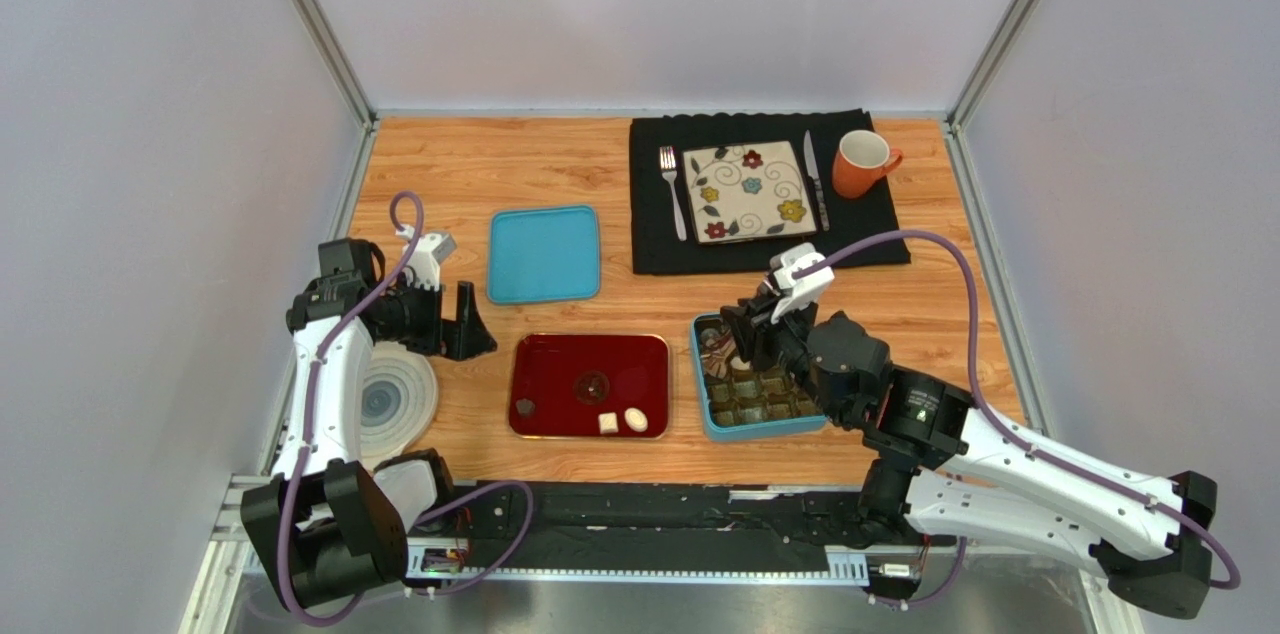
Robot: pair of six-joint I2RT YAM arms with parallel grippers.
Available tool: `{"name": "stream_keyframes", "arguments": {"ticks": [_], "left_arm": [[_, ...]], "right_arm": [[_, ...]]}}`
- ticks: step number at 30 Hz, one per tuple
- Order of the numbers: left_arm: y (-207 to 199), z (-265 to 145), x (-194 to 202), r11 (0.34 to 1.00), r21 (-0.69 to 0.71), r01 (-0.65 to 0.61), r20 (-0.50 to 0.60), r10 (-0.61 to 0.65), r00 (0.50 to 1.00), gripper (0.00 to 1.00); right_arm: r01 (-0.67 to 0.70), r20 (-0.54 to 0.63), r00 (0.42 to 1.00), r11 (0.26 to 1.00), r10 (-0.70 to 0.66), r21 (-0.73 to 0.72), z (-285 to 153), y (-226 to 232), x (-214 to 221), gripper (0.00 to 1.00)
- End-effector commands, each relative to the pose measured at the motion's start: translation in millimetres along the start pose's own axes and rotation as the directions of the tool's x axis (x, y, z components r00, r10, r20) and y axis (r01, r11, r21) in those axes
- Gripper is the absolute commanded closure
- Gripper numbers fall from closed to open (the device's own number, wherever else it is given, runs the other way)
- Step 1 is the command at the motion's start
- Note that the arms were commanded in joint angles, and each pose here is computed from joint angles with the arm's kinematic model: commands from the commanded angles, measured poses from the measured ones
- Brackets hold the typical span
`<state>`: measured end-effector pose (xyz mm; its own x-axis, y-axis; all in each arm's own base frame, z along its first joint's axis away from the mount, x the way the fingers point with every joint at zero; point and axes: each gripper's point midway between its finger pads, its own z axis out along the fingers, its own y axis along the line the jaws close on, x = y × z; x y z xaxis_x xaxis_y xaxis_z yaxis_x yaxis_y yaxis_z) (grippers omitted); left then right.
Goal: Pack the chocolate
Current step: Place the fake chocolate in the packing box, then pick up the fake chocolate from the plate.
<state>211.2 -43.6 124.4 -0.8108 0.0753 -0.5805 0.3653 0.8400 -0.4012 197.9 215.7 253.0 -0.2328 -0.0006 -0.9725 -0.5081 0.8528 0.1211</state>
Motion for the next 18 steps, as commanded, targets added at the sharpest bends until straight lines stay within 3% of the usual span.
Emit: {"name": "stream_keyframes", "arguments": {"ticks": [1,13,18], "left_arm": [[-3.3,-5.7,-12.0,1.0,0.009,-0.027,0.04,0.027,0.999,0.01],[-2.7,-5.5,-10.6,0.999,0.007,-0.036,0.036,0.036,0.999,0.01],[-2.7,-5.7,-10.0,0.999,0.005,-0.039,0.036,0.039,0.999,0.01]], "right_arm": [[-0.042,-0.001,0.999,0.999,0.042,0.007,-1.6,-1.0,0.7,0.85],[-0.052,-0.019,0.998,0.999,0.052,-0.01,0.8,4.1,4.9,0.66],[-0.045,-0.013,0.999,0.999,0.044,-0.01,0.9,4.4,0.1,0.64]]}}
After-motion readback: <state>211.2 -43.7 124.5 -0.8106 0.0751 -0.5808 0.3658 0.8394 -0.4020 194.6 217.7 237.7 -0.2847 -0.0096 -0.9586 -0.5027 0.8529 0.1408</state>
